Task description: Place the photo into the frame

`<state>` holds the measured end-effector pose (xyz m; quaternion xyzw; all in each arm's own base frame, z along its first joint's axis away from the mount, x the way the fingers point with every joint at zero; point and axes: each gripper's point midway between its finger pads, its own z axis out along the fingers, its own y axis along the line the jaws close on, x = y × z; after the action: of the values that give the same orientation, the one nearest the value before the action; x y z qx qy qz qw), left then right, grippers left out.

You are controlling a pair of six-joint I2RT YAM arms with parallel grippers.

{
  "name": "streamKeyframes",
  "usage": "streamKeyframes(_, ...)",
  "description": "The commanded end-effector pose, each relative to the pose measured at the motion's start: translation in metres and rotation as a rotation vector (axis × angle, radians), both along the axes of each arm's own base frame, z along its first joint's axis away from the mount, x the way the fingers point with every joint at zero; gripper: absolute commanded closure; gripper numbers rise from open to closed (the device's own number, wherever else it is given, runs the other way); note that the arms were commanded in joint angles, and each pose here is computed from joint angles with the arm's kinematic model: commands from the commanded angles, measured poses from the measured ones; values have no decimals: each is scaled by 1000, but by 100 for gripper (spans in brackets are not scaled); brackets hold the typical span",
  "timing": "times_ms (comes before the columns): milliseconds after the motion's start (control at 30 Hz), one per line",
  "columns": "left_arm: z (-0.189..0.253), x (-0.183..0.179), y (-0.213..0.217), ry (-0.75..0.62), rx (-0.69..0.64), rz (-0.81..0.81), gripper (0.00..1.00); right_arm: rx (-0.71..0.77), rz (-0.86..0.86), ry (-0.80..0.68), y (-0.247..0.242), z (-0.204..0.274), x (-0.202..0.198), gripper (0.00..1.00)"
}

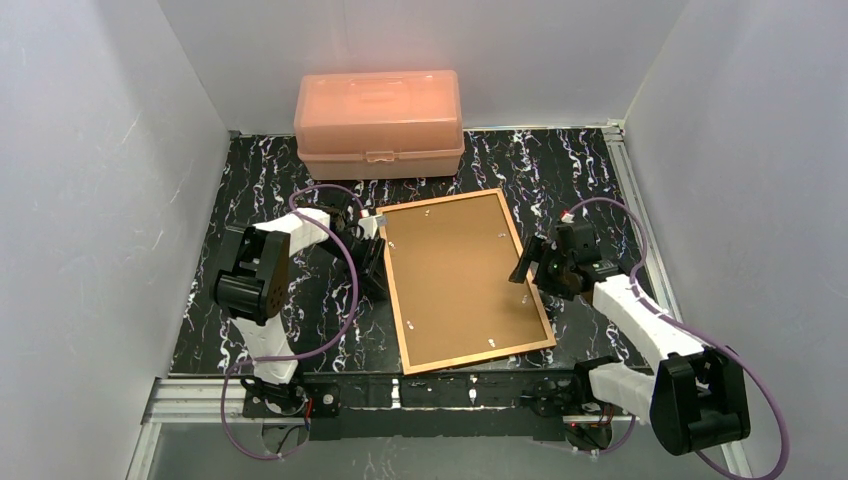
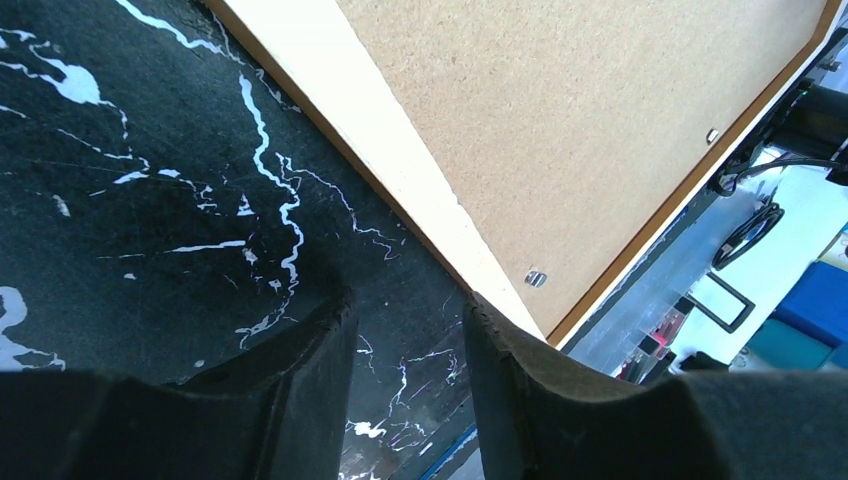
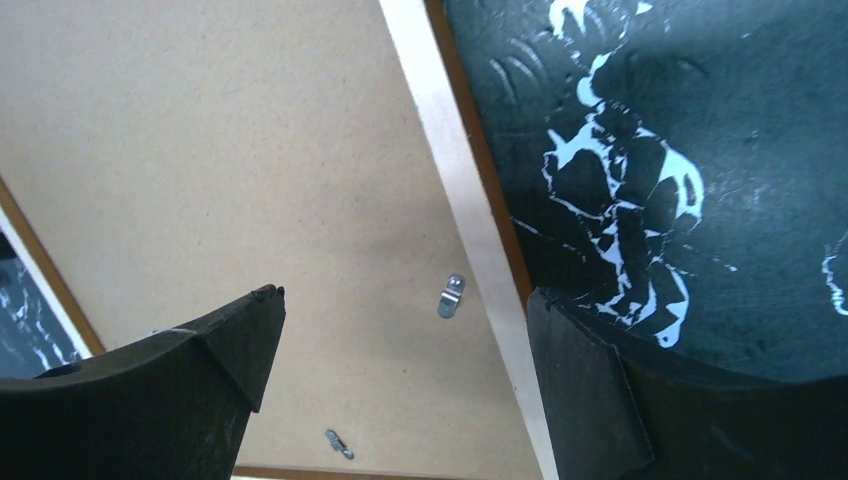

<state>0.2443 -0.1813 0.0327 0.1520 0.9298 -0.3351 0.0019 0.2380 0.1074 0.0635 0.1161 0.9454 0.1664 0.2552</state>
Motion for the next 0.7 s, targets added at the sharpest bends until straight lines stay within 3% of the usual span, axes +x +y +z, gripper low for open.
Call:
streamKeyframes(0, 9, -4, -6, -13, -42, -4, 60, 80, 17, 35, 11, -1, -16, 1)
streamKeyframes(367, 8, 2, -10, -25, -55, 30, 68, 154, 30, 100, 17, -7, -48, 1)
streamKeyframes(667, 16, 1, -10, -36, -64, 30, 76, 59, -10, -37, 4, 43, -8, 1)
